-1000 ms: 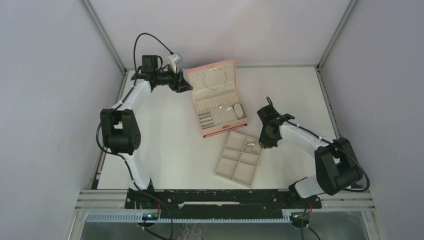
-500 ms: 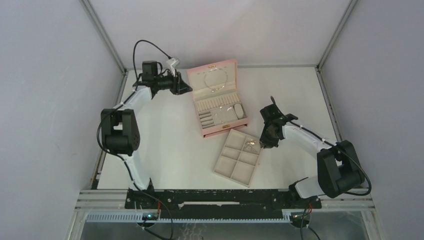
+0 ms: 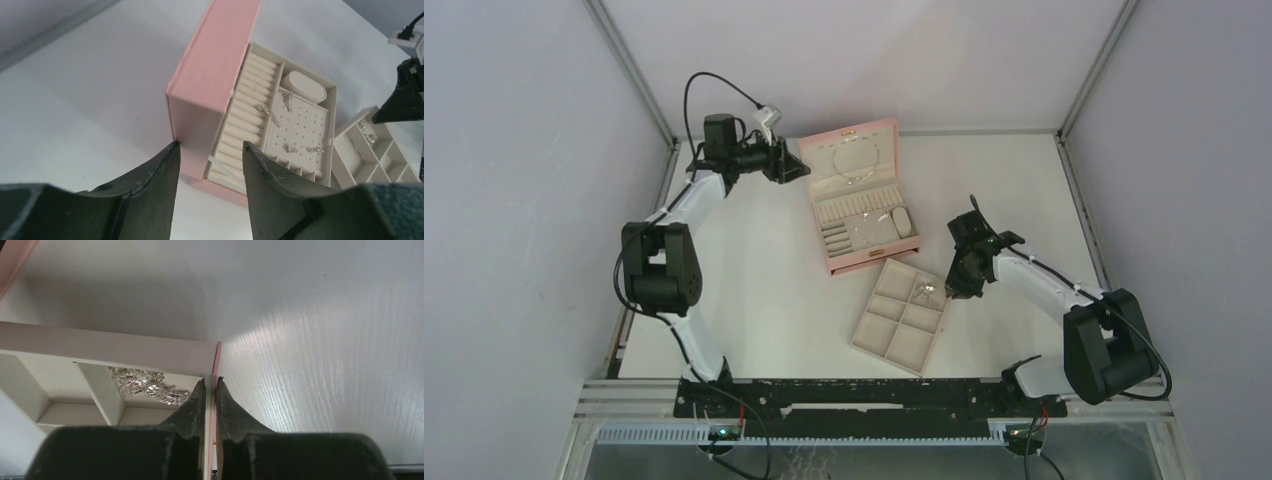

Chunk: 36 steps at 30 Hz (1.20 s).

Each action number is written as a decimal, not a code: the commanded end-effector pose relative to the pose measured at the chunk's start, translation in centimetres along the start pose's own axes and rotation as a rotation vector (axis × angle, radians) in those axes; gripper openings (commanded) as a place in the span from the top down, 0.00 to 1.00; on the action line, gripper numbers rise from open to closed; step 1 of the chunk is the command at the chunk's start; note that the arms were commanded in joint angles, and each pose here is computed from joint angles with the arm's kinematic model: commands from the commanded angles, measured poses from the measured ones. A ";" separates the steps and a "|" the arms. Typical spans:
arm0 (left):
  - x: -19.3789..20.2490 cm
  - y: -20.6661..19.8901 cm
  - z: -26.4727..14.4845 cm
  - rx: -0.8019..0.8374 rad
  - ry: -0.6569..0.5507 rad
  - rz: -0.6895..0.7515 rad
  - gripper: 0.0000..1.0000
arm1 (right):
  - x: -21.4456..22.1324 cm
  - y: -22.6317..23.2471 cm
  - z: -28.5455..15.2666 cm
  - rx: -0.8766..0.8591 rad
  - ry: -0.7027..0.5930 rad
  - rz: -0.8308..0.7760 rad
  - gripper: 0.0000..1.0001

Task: Organize the mixed jewelry
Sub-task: Insert the compartment layer into the jewelry box.

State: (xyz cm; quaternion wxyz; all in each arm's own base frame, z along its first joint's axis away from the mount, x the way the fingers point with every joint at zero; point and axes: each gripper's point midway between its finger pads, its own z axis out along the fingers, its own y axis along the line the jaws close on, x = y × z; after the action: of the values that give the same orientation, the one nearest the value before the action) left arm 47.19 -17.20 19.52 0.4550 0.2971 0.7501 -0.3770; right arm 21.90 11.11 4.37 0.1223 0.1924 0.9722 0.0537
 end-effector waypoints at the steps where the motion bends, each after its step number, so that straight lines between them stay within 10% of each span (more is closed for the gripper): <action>1: -4.1 -0.2 -0.4 0.040 -0.076 0.121 0.45 | -0.4 0.7 -0.8 -0.052 -0.019 0.026 1.00; 12: -5.0 -0.4 0.7 0.157 -0.097 0.152 0.47 | -0.1 0.6 -0.7 -0.054 -0.013 0.032 1.00; 22: -5.4 -1.6 0.6 0.225 -0.106 0.123 0.71 | -0.1 0.5 -0.6 -0.052 -0.012 0.033 0.99; 36: -3.6 -1.4 -2.2 -0.073 -0.142 0.029 0.85 | -0.1 1.3 -1.2 -0.092 -0.004 0.086 1.00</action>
State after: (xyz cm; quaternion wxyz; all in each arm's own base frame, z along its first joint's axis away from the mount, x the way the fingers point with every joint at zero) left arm 47.61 -17.10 20.92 0.4873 0.3073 0.7236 -0.3802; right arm 21.54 11.36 4.63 0.1201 0.2110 0.9675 0.0704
